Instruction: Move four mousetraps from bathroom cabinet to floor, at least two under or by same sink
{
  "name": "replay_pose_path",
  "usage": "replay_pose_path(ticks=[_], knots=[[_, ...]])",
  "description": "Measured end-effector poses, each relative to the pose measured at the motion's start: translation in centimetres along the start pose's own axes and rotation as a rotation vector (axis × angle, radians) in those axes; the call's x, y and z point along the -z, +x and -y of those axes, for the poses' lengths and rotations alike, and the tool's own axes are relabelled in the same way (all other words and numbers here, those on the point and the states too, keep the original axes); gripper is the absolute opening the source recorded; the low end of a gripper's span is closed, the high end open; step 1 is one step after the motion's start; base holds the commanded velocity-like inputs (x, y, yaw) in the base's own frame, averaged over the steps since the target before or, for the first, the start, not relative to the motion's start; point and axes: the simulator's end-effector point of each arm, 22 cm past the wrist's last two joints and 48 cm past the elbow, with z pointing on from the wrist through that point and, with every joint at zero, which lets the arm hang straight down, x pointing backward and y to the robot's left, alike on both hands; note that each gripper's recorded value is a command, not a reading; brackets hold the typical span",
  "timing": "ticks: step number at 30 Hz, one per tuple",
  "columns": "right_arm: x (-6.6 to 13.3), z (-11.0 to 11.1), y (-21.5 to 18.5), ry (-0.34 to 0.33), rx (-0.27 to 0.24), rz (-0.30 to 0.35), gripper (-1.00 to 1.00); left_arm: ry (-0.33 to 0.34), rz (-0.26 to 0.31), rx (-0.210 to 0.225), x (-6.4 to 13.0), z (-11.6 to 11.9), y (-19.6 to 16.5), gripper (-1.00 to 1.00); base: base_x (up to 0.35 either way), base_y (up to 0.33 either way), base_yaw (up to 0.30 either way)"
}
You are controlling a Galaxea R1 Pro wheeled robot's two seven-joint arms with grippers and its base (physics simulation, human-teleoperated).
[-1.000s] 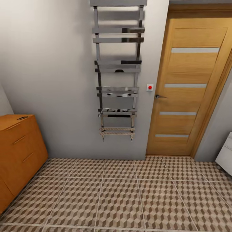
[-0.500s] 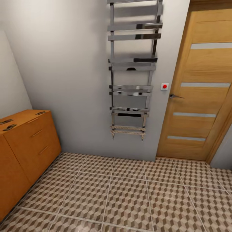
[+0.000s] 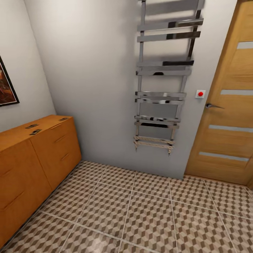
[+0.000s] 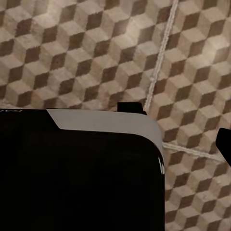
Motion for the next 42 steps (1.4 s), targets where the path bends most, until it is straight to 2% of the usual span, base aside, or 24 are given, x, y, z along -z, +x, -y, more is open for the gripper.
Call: replay_pose_path(ticks=[10, 30, 42], knots=[[0.02, 0.33, 0.19, 0.004, 0.0, -0.005, 1.0, 0.0, -0.004, -0.001, 0.01, 0.01, 0.18, 1.0, 0.12, 0.0, 0.167], [0.02, 0.5, 0.2, 0.005, 0.001, -0.005, 1.0, -0.002, -0.005, -0.001, 0.02, -0.14, 0.2, 1.0, 0.325, 0.0, 0.006], [0.03, 0.69, 0.21, 0.008, -0.002, -0.005, 1.0, -0.001, -0.004, -0.002, 0.02, 0.01, 0.19, 1.0, 0.331, -0.103, 0.009]])
